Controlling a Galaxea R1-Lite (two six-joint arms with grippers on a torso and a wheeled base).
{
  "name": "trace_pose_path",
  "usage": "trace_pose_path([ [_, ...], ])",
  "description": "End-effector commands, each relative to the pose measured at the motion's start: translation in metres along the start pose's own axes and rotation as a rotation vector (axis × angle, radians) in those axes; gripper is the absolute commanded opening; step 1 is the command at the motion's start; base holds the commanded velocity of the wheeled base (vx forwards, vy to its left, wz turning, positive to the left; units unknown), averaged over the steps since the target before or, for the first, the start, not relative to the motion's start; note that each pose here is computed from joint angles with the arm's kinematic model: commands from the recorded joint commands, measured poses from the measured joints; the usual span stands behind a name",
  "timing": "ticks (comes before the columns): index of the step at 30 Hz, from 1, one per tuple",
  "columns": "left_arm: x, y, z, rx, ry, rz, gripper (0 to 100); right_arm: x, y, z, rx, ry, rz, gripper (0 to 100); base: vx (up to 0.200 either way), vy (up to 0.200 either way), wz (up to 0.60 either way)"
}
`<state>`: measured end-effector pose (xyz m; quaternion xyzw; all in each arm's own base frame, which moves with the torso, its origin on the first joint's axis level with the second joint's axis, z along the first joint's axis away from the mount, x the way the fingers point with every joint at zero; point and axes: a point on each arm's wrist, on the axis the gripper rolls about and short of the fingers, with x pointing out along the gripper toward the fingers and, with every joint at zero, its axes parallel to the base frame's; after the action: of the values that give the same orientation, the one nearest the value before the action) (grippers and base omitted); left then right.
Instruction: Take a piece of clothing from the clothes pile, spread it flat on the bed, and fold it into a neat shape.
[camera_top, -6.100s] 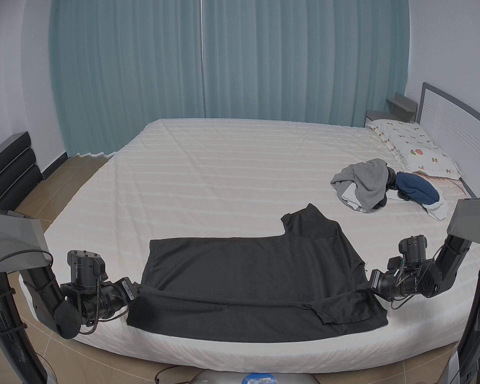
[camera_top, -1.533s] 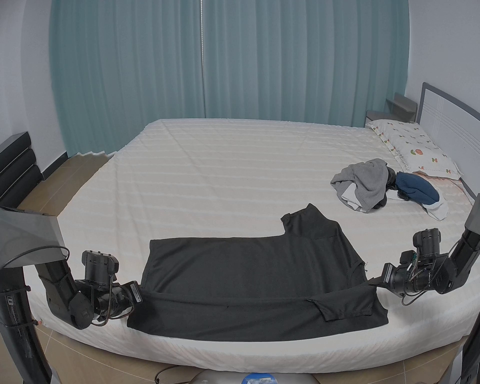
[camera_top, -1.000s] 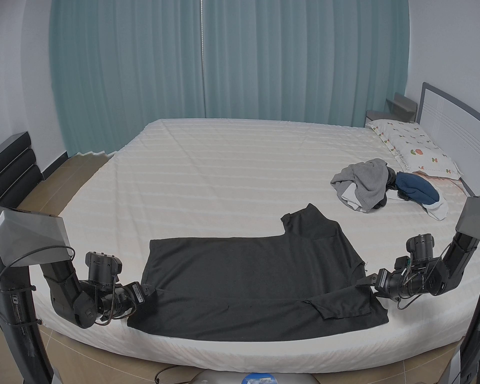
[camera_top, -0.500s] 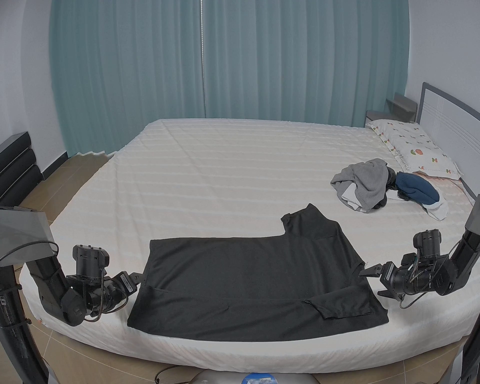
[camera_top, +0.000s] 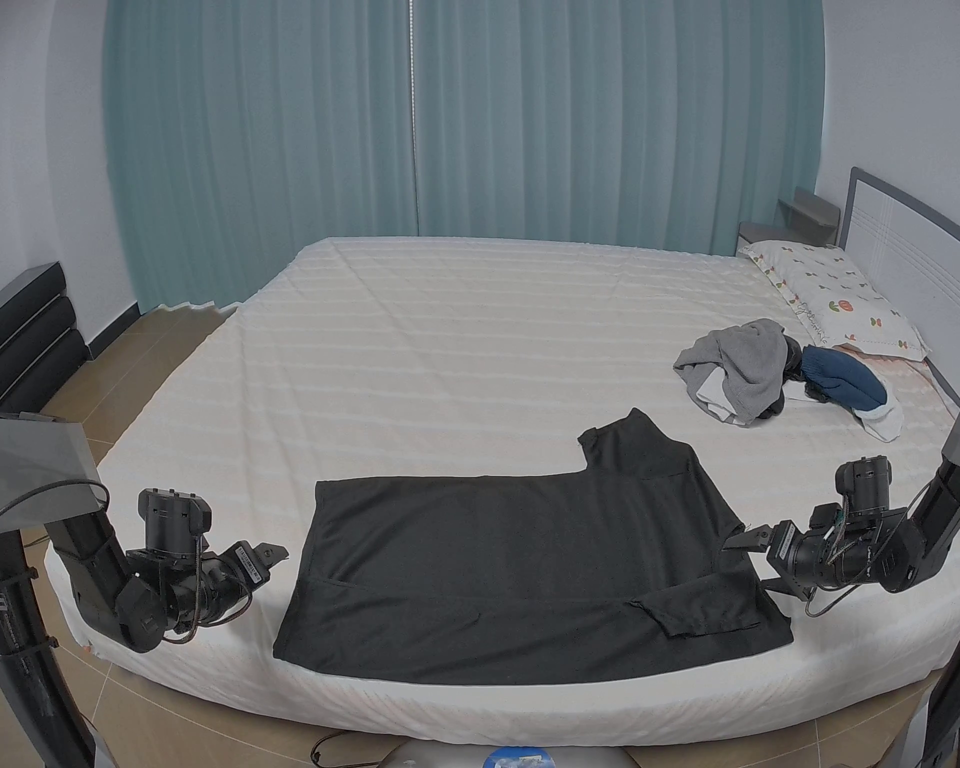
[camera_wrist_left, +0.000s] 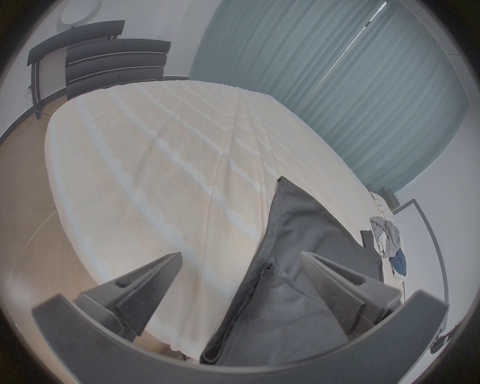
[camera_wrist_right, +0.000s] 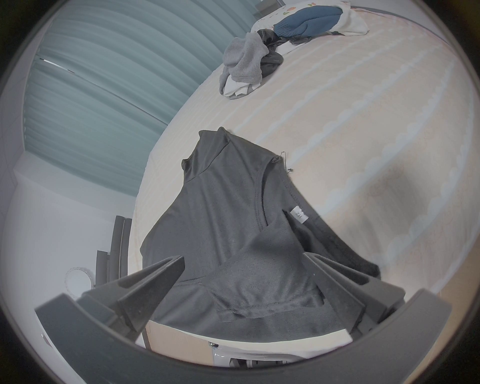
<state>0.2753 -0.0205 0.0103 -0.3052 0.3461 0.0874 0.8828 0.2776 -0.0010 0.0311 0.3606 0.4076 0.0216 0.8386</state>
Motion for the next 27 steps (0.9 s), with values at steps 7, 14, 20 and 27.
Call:
trace_pose_path([
  [7, -0.001, -0.002, -0.002, 0.006, 0.003, -0.004, 100, -0.001, 0.001, 0.000, -0.003, -0.004, 0.002, 100, 0.000, 0.000, 0.00],
  [14, -0.002, -0.007, -0.003, -0.017, 0.005, -0.022, 100, -0.001, 0.001, 0.000, -0.003, -0.005, 0.003, 100, 0.000, -0.029, 0.00],
  [20, -0.003, -0.012, -0.008, -0.006, 0.016, -0.035, 100, -0.002, 0.002, 0.001, -0.005, -0.009, 0.006, 100, 0.000, -0.200, 0.00],
  [27, -0.003, -0.013, -0.008, -0.008, 0.018, -0.037, 100, -0.002, 0.002, 0.001, -0.005, -0.009, 0.006, 100, 0.000, -0.057, 0.00],
])
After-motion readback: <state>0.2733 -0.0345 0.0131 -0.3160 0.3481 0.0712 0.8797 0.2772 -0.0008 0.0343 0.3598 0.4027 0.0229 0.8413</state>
